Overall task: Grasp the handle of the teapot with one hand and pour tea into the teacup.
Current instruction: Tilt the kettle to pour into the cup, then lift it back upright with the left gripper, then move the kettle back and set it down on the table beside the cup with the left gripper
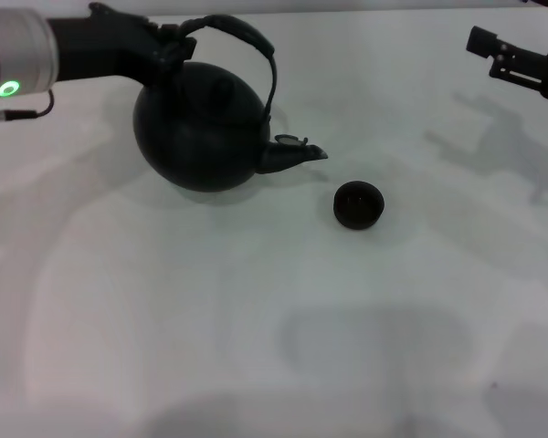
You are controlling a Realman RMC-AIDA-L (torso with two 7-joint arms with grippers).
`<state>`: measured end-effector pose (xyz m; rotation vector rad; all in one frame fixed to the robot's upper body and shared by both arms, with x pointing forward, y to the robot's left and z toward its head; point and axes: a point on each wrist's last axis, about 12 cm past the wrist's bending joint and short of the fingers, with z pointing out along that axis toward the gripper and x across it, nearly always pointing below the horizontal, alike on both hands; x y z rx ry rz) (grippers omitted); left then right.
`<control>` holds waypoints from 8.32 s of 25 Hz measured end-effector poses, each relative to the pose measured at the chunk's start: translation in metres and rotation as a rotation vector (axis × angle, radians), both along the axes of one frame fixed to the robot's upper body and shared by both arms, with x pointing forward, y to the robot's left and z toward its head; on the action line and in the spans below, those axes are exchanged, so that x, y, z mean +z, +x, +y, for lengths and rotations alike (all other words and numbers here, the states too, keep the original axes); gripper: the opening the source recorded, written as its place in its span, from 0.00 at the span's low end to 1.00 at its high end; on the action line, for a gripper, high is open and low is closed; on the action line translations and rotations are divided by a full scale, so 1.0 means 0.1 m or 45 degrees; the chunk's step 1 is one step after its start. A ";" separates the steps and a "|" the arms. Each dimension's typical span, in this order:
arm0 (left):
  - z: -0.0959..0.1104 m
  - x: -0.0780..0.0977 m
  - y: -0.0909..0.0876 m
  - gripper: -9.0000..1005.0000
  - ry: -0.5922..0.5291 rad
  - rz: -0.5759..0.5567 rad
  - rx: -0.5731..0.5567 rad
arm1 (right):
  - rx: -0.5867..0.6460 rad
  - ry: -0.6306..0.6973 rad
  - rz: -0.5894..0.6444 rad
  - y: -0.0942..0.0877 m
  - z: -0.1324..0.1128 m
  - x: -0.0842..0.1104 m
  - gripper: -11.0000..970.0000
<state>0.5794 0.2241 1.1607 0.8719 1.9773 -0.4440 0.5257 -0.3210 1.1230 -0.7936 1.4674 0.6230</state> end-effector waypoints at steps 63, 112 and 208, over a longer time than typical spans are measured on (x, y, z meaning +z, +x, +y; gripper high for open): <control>-1.03 0.38 0.02 0.16 0.580 -0.245 -0.323 | -0.104 0.035 -0.023 0.02 -0.14 0.00 0.85; -1.18 0.41 0.04 0.15 0.674 -0.300 -0.362 | -0.114 0.036 -0.018 0.02 -0.15 -0.03 0.85; 1.16 -0.99 -0.87 0.13 -0.193 -0.285 0.060 | -0.113 0.012 0.170 -0.01 -0.11 -0.26 0.85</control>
